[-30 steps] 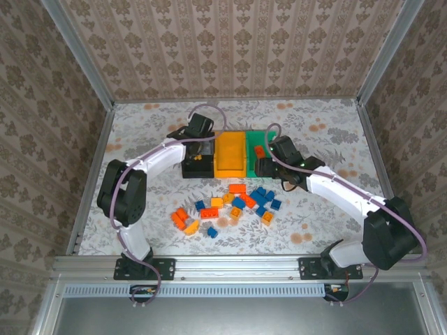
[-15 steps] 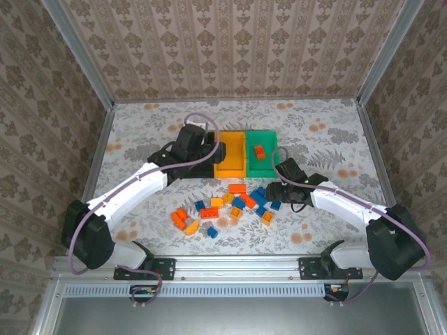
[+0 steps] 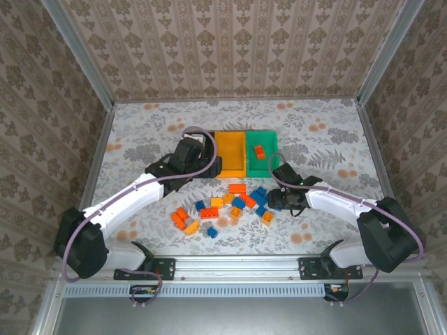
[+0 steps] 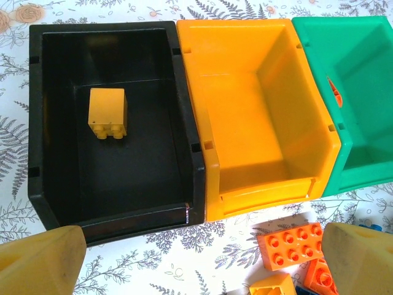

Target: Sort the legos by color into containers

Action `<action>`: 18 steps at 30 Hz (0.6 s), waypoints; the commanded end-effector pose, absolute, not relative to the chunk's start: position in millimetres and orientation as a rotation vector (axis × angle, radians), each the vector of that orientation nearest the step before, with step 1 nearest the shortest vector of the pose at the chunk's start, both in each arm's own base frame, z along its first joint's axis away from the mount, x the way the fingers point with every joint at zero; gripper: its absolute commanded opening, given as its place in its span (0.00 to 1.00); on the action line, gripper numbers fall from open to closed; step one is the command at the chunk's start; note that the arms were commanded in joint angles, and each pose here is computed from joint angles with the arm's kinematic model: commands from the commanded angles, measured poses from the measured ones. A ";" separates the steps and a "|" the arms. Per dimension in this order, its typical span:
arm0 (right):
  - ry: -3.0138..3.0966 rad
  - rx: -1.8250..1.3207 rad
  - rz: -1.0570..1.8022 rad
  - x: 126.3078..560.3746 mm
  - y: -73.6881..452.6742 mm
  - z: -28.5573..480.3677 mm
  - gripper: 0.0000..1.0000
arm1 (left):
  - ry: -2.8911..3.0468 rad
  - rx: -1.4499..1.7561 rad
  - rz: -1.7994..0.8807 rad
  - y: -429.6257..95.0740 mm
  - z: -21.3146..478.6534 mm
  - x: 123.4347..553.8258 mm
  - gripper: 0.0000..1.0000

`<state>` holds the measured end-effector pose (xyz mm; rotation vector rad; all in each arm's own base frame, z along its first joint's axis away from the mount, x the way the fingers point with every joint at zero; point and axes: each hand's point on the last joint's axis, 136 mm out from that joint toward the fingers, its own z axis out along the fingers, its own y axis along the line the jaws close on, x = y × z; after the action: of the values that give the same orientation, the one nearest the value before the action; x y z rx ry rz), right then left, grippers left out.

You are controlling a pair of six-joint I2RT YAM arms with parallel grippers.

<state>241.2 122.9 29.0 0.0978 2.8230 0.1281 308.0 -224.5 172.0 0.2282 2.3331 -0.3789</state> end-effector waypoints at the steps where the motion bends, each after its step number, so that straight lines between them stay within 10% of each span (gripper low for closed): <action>1: 2.864 0.131 -0.039 231.1 102.5 26.4 0.59 | 2.332 0.196 -0.365 -218.4 171.4 304.9 1.00; 8: 2.883 0.135 0.029 231.7 112.5 16.5 0.58 | 2.332 0.185 -0.344 -212.6 169.5 305.4 1.00; 18: 2.790 0.081 0.134 246.9 125.4 43.5 0.32 | 2.338 0.134 -0.337 -194.8 166.7 298.5 1.00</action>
<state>237.9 114.8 18.5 0.1237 2.8600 0.0478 302.9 -205.5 164.3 0.1744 2.3399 -0.3485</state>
